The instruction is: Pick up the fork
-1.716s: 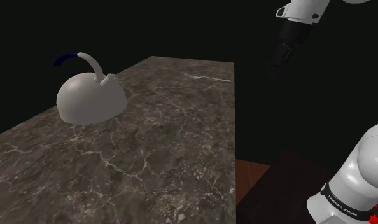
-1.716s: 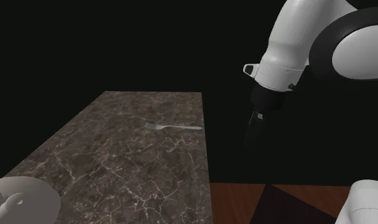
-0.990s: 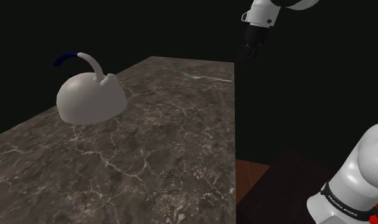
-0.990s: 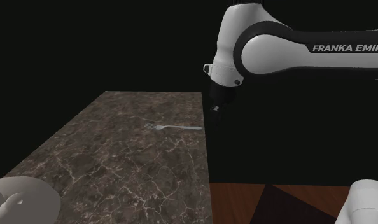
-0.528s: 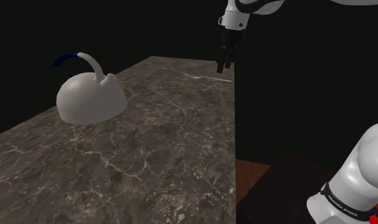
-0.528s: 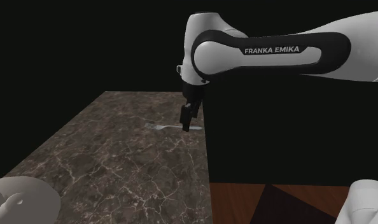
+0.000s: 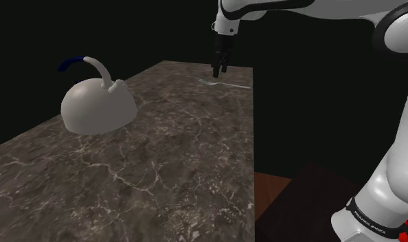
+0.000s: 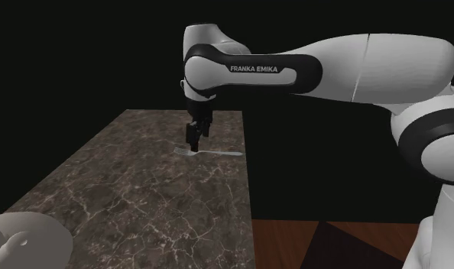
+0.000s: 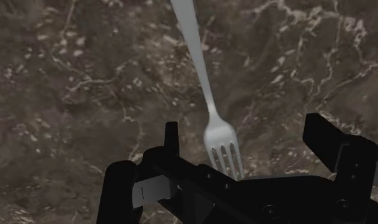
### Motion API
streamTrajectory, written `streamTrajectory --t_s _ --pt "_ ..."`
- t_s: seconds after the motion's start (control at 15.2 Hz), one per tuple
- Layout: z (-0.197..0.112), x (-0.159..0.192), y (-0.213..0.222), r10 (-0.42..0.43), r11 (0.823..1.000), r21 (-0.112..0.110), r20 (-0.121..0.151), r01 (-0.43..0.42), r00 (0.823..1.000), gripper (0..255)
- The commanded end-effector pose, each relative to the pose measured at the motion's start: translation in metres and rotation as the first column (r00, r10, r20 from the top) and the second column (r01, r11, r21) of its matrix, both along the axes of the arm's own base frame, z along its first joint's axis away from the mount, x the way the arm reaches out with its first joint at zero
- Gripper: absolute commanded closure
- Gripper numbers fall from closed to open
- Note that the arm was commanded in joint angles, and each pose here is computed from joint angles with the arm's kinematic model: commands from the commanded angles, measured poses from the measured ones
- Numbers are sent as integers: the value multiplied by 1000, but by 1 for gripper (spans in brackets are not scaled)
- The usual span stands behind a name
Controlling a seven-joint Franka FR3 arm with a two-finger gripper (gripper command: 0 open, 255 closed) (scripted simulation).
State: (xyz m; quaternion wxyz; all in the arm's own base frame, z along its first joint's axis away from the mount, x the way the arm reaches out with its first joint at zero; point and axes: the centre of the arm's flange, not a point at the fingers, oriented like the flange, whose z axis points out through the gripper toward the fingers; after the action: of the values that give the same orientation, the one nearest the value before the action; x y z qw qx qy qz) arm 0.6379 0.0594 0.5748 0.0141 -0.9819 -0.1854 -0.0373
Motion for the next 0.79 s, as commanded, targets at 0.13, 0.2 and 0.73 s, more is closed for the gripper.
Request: streamTrajectory --t_s 0.13,0.2,0.73 --pt "-11 30 5 21 1000 -6 -3 -21 1000 0" --pt "-16 29 5 21 1000 -6 -3 -21 1000 0" --pt "-46 29 5 21 1000 -6 -3 -21 1000 255"
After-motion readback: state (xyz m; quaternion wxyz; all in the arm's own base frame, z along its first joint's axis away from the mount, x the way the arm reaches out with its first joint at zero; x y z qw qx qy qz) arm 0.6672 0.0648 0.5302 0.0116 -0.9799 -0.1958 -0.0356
